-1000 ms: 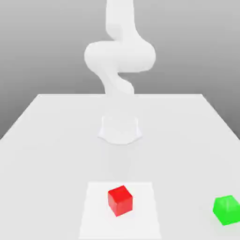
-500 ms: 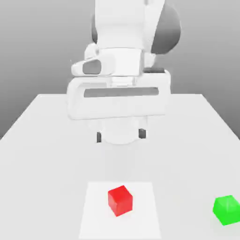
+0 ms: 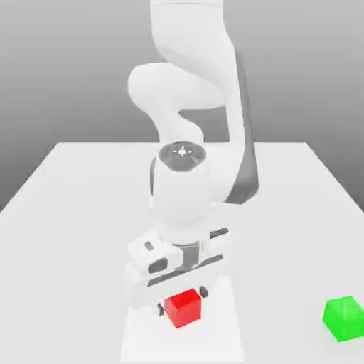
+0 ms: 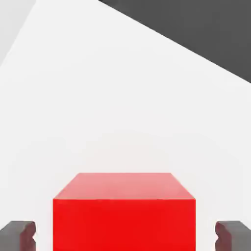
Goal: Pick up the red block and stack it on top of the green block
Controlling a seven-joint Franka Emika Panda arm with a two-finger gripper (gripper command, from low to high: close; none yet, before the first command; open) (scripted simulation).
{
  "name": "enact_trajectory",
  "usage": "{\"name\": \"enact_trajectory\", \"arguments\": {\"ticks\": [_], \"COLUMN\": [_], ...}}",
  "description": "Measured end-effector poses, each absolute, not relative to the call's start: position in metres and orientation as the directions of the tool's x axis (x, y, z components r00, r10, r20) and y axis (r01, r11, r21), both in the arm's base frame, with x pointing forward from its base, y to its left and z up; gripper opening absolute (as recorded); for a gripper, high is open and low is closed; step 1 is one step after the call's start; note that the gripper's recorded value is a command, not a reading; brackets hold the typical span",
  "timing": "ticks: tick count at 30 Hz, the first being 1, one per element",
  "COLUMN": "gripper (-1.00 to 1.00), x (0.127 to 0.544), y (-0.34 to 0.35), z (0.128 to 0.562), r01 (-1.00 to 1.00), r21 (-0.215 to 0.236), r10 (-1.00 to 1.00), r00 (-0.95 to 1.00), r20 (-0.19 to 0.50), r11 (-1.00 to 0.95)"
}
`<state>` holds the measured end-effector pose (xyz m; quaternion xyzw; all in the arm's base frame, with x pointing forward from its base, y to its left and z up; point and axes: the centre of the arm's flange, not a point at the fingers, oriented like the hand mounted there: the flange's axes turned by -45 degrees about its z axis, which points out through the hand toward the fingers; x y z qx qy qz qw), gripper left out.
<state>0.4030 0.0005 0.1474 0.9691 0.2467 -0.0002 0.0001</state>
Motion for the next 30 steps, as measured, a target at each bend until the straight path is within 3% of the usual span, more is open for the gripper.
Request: {"name": "enact_trajectory", "arguments": {"ticks": [4, 10, 17, 22, 26, 27, 30], "gripper": [-1.00, -1.00, -1.00, -1.00, -1.00, 1.00, 1.00], "x": [0.403, 0.404, 0.436, 0.427, 0.422, 0.422, 0.422], "y": [0.001, 0.003, 0.147, 0.266, 0.288, 0.289, 0.289], "z": [0.147, 0.202, 0.226, 0.241, 0.198, 0.188, 0.188], "r01": [0.478, 0.480, 0.560, 0.604, 0.612, 0.612, 0.612], "r21": [0.000, -0.001, 0.005, 0.000, 0.000, 0.000, 0.000], "r10": [0.478, 0.480, 0.560, 0.604, 0.612, 0.612, 0.612], "r00": [0.878, 0.877, 0.829, 0.797, 0.791, 0.791, 0.791], "r20": [-0.001, -0.001, -0.007, -0.002, 0.000, 0.000, 0.000], "r11": [-0.878, -0.877, -0.829, -0.797, -0.791, -0.791, -0.791]}}
